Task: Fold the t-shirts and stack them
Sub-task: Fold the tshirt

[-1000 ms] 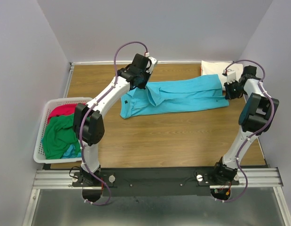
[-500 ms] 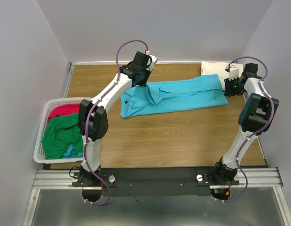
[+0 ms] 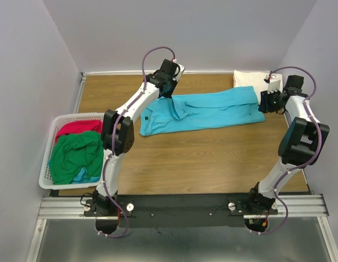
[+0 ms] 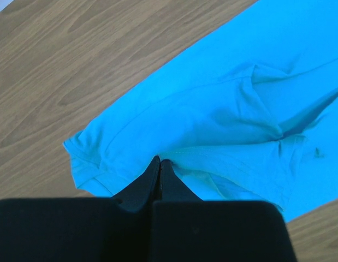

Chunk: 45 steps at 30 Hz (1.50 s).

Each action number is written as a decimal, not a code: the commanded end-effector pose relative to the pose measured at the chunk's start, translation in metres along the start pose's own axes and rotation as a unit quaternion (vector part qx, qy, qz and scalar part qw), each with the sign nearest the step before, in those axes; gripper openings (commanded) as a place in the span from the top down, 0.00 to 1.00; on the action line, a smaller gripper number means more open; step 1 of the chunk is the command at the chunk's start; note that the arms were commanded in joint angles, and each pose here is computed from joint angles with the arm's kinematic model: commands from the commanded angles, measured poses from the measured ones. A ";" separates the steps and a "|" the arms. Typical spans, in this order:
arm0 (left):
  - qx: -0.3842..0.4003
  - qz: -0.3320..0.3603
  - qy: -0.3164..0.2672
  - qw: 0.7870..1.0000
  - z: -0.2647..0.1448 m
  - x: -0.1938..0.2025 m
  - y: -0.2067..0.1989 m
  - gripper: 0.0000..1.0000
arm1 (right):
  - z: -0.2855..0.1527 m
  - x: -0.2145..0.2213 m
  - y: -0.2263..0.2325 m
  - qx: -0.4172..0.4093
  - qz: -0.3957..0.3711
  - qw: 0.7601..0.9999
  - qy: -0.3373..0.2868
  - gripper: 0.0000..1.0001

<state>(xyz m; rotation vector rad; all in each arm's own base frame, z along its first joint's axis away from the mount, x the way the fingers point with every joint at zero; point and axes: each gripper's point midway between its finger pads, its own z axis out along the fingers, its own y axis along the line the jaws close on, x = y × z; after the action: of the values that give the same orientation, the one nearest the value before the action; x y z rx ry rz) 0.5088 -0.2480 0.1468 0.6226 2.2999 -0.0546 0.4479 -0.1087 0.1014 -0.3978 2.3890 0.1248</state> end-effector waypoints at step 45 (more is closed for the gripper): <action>0.010 -0.192 -0.222 0.956 -0.168 0.121 0.088 0.36 | 0.116 -0.084 0.391 -0.085 -0.400 0.912 -0.014 0.42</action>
<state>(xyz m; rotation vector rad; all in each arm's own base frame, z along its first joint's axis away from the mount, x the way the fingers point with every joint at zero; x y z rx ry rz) 0.3674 -0.0758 0.1862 0.0832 2.0136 -0.3329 0.4400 0.3114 0.0630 -1.4427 2.0033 0.1012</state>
